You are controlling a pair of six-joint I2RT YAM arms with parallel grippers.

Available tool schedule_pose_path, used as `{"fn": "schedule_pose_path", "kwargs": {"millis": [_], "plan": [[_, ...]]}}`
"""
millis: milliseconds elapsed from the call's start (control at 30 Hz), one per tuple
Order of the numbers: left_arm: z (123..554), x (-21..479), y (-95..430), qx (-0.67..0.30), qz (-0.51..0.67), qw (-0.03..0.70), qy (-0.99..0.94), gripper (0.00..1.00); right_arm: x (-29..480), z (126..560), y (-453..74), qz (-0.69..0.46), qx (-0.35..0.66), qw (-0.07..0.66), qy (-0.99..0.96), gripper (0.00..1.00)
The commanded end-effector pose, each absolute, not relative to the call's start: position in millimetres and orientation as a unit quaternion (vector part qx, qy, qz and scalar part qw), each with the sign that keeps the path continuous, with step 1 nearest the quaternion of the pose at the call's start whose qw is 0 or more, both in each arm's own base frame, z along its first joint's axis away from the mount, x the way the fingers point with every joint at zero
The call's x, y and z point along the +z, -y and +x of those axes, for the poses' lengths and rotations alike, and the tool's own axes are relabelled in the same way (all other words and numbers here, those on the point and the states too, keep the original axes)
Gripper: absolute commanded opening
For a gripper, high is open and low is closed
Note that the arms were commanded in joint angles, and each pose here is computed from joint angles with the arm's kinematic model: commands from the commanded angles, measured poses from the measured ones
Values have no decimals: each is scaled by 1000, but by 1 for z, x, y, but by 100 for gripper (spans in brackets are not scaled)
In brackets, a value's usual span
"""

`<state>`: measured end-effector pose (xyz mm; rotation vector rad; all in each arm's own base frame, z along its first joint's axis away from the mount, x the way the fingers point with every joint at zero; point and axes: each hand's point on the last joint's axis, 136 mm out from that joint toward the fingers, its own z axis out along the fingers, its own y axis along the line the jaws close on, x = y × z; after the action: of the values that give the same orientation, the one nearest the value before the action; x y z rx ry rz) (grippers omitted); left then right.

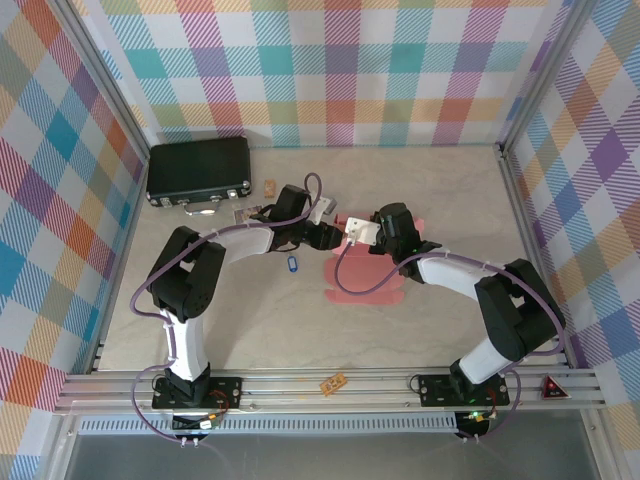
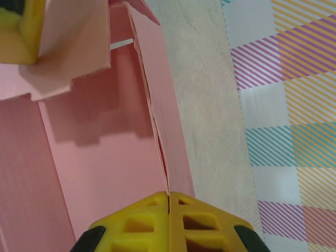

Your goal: Fold the paper box

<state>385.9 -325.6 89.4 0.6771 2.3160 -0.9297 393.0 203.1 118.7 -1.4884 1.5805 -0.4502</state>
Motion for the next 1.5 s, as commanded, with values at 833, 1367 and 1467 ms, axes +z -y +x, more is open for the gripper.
{"fn": "schedule_pose_path", "kwargs": {"millis": [833, 1367, 1467], "plan": [[407, 85, 307, -189, 205, 406, -871, 40, 120, 372, -216, -606, -142, 448, -642, 0], [420, 89, 309, -178, 201, 435, -860, 37, 117, 356, -220, -615, -115, 439, -645, 0], [423, 92, 309, -178, 193, 445, -856, 35, 116, 356, -221, -616, -112, 436, -646, 0]]}}
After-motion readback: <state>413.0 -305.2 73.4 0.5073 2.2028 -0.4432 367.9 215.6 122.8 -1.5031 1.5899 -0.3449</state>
